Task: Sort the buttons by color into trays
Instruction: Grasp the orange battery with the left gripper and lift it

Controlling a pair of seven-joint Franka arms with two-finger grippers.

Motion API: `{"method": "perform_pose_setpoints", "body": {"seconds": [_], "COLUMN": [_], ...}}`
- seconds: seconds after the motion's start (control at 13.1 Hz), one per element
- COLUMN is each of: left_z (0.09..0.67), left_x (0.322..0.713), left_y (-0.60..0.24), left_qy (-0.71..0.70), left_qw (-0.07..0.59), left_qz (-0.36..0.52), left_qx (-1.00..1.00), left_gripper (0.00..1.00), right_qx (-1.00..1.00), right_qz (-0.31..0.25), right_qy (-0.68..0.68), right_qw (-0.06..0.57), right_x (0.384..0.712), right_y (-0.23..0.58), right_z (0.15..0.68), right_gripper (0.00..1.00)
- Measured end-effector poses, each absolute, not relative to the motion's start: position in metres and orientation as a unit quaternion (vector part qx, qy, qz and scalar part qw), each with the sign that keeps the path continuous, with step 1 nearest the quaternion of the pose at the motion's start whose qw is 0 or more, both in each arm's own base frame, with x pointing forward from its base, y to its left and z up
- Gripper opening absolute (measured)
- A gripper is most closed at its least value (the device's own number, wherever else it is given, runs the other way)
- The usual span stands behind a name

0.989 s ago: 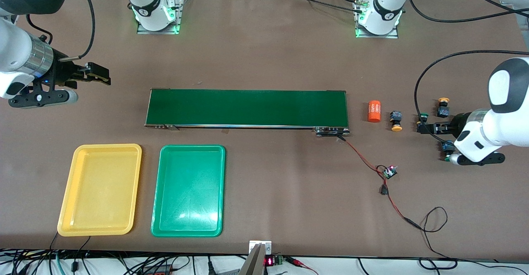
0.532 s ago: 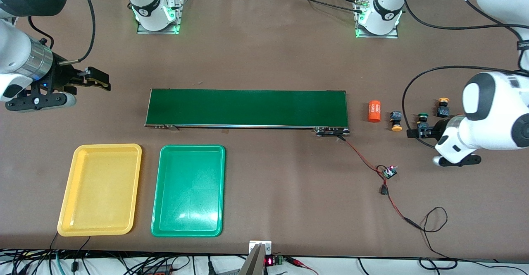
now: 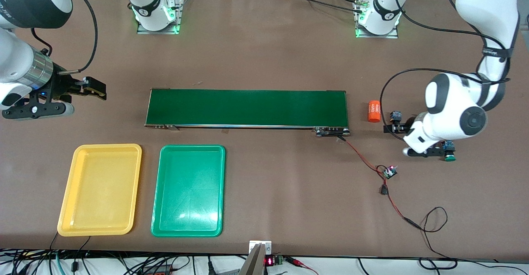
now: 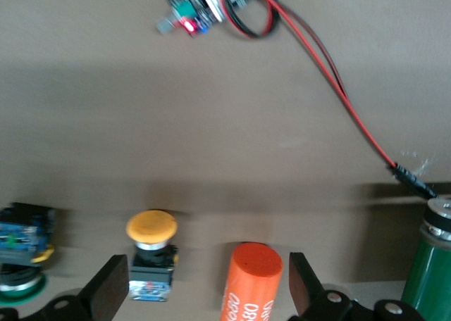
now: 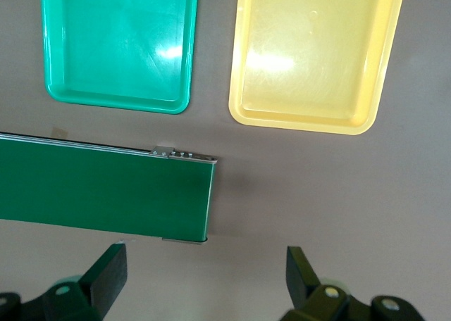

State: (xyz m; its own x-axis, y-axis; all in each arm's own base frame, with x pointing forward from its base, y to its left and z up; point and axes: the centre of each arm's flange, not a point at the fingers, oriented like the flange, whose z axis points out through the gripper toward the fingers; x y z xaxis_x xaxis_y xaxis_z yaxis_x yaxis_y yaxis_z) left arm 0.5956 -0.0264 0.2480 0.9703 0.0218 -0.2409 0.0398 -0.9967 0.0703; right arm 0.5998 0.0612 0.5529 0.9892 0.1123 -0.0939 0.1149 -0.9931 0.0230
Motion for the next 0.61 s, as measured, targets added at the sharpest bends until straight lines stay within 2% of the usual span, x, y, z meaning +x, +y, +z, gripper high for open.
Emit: {"method": "perform_pose_setpoints", "body": {"seconds": [0.3,0.61], "left_z": [0.237,0.224], "left_x": [0.558,0.536], "left_y": [-0.04,-0.043], "left_qy": [-0.009,-0.06], "left_qw": [0.043,0.047], "left_qz": [-0.115,-0.11], "left_qx": [0.992,0.991], "left_gripper": [1.0,1.0], "right_qx": [0.997,0.997], "right_qz": [-0.045,-0.044], "right_qy": [0.056,0.056], "right_qw": [0.015,0.015], "right_x": [0.6,0.601], "right_y": [0.06,0.06], "right_z": [0.553,0.553], "right_gripper": [1.0,1.0]}}
